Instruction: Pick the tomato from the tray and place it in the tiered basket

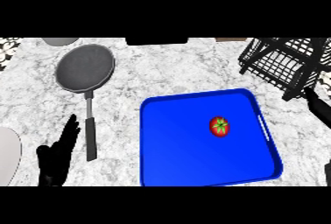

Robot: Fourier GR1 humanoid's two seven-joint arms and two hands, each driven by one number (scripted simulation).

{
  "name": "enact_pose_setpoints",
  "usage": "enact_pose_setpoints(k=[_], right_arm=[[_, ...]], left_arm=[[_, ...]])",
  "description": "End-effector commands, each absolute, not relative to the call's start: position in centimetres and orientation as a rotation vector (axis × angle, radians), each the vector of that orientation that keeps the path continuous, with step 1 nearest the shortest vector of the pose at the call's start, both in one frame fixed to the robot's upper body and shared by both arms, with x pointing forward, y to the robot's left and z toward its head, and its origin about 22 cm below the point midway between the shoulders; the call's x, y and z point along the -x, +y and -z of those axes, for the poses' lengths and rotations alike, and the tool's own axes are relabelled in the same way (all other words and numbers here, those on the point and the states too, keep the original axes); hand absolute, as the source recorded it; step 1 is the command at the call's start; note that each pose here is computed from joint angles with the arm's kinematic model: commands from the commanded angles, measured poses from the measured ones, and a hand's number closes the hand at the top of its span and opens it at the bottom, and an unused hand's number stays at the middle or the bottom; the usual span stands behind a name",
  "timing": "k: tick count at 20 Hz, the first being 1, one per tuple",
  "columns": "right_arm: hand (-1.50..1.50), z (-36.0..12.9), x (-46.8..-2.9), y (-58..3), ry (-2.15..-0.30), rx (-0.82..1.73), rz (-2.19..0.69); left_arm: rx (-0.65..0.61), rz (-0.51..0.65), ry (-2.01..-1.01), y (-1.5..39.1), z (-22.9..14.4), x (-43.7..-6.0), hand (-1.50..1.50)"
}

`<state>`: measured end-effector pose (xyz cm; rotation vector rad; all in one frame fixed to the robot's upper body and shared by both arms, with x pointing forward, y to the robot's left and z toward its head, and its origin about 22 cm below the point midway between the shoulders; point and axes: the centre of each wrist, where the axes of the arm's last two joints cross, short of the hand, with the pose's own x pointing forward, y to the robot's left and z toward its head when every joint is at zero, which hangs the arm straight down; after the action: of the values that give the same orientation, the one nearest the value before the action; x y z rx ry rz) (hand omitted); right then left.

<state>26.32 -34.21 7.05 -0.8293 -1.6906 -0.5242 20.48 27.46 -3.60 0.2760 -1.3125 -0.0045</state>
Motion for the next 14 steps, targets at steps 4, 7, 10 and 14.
enact_pose_setpoints(k=[4,7,10,14], right_arm=[[-1.5,-6.8,-18.3,-30.0,-1.635,0.819,0.479],[-1.5,-6.8,-18.8,-29.5,-1.444,0.751,0.251],[-1.5,-7.1,-17.0,-28.9,-1.306,0.743,0.041],[-1.5,-10.0,-17.1,-28.6,-1.184,0.854,-0.152]], left_arm=[[-0.28,-0.002,-1.292,26.2,5.2,-19.4,0.0],[-0.251,0.02,-1.289,25.1,5.5,-19.7,0.0],[-0.252,0.022,-1.295,25.0,5.5,-19.6,0.0],[-0.255,0.028,-1.306,24.6,5.4,-20.4,0.0]])
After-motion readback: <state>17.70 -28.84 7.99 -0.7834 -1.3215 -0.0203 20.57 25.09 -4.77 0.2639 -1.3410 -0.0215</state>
